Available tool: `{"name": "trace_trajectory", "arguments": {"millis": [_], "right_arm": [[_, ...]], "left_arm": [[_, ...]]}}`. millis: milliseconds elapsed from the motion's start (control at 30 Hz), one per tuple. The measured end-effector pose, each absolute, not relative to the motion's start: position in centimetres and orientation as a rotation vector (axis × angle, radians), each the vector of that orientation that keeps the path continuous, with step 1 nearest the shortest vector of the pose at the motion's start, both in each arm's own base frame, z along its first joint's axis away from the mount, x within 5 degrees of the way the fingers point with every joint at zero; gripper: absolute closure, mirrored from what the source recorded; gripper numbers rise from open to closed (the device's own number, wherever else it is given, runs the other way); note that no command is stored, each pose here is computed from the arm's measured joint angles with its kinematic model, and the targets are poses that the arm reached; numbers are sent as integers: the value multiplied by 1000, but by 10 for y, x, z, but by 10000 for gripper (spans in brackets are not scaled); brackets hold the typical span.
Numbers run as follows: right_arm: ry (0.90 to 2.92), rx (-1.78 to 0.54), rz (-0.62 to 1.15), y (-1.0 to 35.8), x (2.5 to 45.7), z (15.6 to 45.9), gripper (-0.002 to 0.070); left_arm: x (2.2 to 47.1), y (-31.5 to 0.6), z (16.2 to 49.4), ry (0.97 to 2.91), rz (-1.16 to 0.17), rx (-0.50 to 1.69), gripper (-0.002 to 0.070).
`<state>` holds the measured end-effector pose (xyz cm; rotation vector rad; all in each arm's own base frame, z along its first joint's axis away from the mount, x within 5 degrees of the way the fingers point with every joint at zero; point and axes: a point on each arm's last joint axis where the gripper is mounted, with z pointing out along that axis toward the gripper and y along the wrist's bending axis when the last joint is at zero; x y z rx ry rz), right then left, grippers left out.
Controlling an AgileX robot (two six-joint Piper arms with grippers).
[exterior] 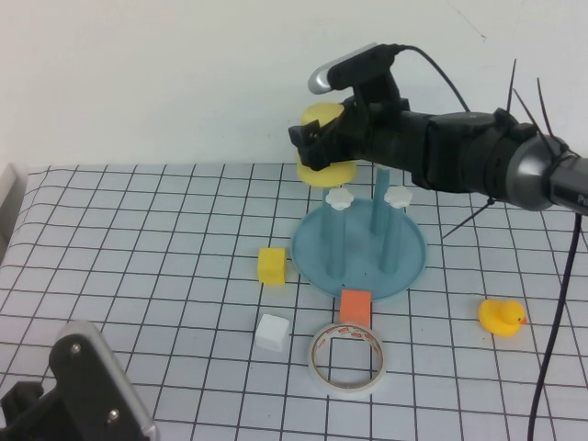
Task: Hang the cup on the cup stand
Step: Place the cup on the cup holder
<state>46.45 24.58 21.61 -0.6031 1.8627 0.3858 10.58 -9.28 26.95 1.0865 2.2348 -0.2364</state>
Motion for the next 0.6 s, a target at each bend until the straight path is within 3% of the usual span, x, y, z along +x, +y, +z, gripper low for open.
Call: {"name": "trace_trajectory", "arguments": {"millis": [433,500,600], "right_arm": [[1870,-584,403,249,463,216,22],[1894,-508,456,249,463,219,85],[1889,-420,520,247,459,236,280]], "left_arm": [[101,-89,265,2321,-222,1099,676],[101,-89,265,2322,-222,1097,676],[101,-88,267,2308,-238,1064,676]]}}
